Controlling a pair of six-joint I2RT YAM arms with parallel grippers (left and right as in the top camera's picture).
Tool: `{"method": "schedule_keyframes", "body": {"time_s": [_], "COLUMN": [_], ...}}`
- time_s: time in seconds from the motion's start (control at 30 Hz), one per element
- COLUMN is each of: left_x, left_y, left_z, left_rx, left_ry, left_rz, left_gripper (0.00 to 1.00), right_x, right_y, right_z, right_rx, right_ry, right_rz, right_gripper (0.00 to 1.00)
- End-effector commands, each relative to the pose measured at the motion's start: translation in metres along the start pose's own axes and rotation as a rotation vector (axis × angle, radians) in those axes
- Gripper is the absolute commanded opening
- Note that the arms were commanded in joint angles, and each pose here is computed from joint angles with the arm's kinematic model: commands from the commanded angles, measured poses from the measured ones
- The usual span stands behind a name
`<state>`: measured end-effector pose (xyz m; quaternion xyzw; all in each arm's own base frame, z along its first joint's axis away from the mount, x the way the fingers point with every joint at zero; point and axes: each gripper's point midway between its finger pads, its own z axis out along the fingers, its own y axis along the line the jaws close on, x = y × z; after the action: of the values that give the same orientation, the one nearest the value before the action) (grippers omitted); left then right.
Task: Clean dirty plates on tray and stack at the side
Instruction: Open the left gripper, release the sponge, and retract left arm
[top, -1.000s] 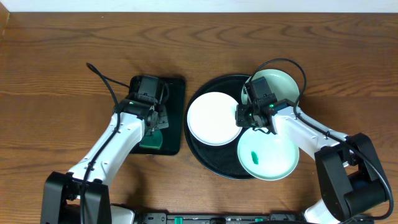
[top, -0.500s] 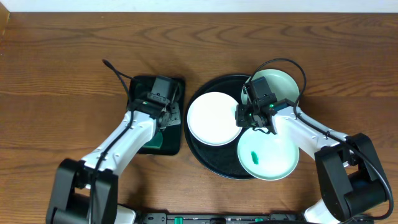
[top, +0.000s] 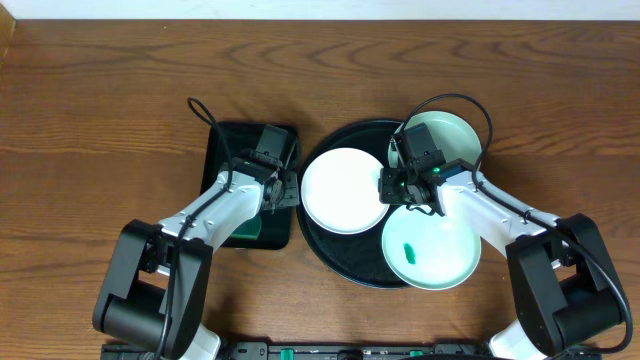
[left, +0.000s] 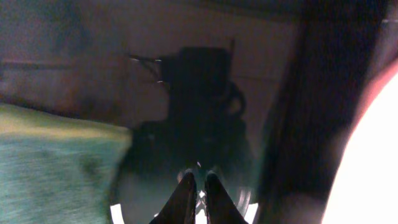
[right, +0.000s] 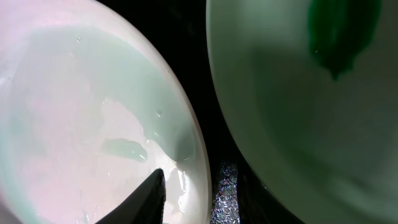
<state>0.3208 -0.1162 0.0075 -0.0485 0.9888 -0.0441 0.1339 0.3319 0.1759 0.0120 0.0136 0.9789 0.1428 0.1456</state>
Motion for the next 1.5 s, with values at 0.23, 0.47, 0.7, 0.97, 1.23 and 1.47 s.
{"method": "schedule_keyframes", "body": {"time_s": [0.23,0.47,0.7,0.97,1.23,1.47], "left_x": [0.007,0.011,0.004,-0.039,-0.067,-0.066], "left_y": [-0.028,-0.033,-0.033,-0.017,0.034,0.111], "left_z": [0.000,-0.001,-0.004,-0.054,-0.128,-0.155], "left_rx": [0.157,0.193,0.189,0.091,0.024,-0.027], "left_ry": [0.042,0.061,0.042,-0.180,-0.395,-0.433], "left_rz": [0.042,0.043,0.041,0.037,-0.161,-0.493], "left_gripper": [0.08,0.08,0.08,0.08,0.13,0.22], "right_x": [0.002,0.002,0.002,0.003,0.001,0.005], "right_y": [0.002,0.002,0.002,0.002,-0.002,-0.003], "right_z": [0.001,0.001,0.001,0.001,0.002,0.008], "right_rx": [-0.002,-0.002,-0.002,0.000,0.023,0.026], "right_ry": [0.004,0.004,0.004,0.004,-0.006,0.007], "right_rz": [-0.023,-0.023,-0.023,-0.023,-0.022,-0.026], "right_gripper": [0.35,0.35,0.35,0.45,0.39,0.29]}}
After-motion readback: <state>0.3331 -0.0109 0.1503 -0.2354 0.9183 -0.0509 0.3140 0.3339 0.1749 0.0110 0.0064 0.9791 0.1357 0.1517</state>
